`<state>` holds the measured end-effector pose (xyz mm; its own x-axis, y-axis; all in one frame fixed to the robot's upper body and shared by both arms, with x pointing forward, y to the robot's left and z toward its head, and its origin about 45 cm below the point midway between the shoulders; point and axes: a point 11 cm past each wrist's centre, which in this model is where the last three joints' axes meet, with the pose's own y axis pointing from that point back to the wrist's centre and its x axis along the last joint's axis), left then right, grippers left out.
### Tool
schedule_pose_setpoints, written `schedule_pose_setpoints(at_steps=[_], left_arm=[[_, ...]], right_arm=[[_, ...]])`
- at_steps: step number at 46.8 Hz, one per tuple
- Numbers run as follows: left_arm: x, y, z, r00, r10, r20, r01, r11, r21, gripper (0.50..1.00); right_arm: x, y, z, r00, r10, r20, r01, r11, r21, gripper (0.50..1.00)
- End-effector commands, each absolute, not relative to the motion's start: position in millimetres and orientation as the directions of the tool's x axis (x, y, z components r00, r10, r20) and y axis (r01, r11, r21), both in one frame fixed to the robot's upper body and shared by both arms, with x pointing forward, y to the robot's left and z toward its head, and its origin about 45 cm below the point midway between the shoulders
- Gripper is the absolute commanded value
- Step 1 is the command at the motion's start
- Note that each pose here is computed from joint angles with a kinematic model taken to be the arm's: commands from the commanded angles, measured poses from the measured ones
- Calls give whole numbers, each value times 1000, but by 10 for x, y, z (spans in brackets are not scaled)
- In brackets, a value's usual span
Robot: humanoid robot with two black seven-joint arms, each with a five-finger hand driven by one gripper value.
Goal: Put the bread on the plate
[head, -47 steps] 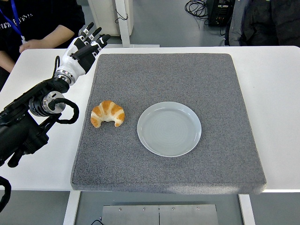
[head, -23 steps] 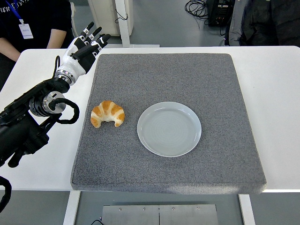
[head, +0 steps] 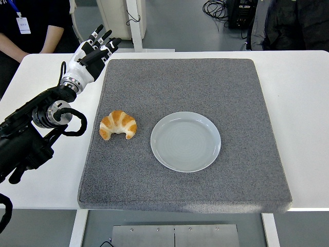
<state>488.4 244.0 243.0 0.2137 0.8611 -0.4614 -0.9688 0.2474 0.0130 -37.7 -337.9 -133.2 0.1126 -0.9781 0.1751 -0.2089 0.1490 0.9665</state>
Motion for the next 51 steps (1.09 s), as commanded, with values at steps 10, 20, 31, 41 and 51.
schedule_pose_setpoints(at_steps=[10,20,31,41,51], left_arm=[[4897,2416,2470,221,859,-462,-968,252,5,972],[4926,2362,2680,248,857,-452,-963,268,-20,968],[4939,2409,2970,250,893,-375,-952,297,73,965],[4891,2392,3176,308,933,-187,-934,334,125,961],[4627,2173,3387,465,874,139,-879,438,188,961]], right_arm=[[-367,-3384,-1332,112,-978,177,-211,151,966,1000],[-368,-3384,-1332,113,-978,177,-210,151,966,1000],[-367,-3384,-1332,112,-978,177,-211,151,966,1000],[-359,-3384,-1332,113,-978,177,-212,150,966,1000],[-359,-3384,-1332,113,-978,177,-212,150,966,1000]])
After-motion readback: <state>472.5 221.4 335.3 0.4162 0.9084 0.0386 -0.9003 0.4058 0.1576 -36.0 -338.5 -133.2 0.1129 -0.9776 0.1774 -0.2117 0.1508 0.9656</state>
